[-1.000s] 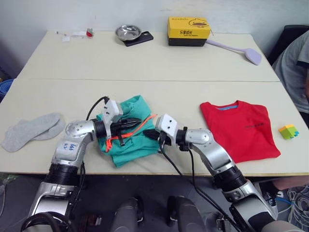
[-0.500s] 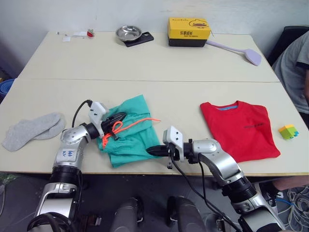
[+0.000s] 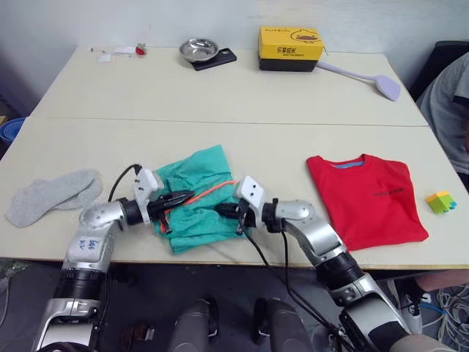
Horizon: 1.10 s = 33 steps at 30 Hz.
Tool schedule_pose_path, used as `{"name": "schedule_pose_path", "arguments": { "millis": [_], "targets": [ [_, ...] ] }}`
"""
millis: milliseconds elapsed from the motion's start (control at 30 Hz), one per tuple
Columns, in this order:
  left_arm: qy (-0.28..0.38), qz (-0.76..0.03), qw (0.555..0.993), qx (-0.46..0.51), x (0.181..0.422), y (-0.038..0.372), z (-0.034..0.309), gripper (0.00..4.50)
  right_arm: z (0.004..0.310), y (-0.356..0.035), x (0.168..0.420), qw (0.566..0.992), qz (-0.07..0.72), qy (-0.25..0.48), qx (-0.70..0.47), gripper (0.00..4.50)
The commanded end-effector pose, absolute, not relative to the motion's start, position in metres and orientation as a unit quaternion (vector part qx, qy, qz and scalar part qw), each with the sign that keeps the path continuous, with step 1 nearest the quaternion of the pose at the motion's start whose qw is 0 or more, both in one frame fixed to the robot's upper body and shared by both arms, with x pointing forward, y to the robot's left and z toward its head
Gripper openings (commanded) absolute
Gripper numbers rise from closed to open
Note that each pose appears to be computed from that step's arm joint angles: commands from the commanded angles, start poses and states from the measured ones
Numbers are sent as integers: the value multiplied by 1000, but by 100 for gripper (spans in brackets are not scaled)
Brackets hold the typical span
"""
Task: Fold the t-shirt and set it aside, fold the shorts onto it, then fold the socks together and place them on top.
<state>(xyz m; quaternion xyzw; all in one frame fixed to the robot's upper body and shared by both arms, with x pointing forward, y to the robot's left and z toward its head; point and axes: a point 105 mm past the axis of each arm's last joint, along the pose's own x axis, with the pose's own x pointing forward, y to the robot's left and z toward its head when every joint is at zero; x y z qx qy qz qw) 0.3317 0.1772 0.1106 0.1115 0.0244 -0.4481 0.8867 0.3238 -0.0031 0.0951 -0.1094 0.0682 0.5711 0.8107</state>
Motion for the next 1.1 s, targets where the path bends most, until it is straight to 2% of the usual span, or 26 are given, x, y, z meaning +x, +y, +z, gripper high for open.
{"name": "schedule_pose_path", "arguments": {
  "millis": [33,133,167,233,333,467,600,633,733,867,1100],
  "targets": [
    [14,-386,911,146,335,201,107,0,98,-19,322,818,561,47,-123,3],
    [-15,-386,915,117,324,215,121,0,129,-31,315,823,566,-3,-58,3],
    [-31,-402,910,93,316,216,130,0,140,-37,310,819,573,-6,-26,19],
    [-41,-441,894,67,301,216,143,0,153,-49,302,811,585,11,14,54],
    [-17,-461,883,84,289,227,156,55,159,-67,302,811,574,97,62,155],
    [-8,-479,874,84,276,231,170,183,142,-81,301,789,548,269,69,298],
    [11,-492,866,88,263,229,160,312,136,-65,319,778,513,341,127,435],
    [10,-492,866,89,261,228,159,346,135,-58,321,773,513,348,135,450],
    [5,-493,866,85,258,225,158,443,129,-40,329,766,506,366,153,450],
    [-6,-492,865,98,255,223,159,449,120,-22,333,759,503,386,148,450],
    [-22,-483,868,111,251,228,159,449,124,24,336,734,522,401,167,450]
  ]
}}
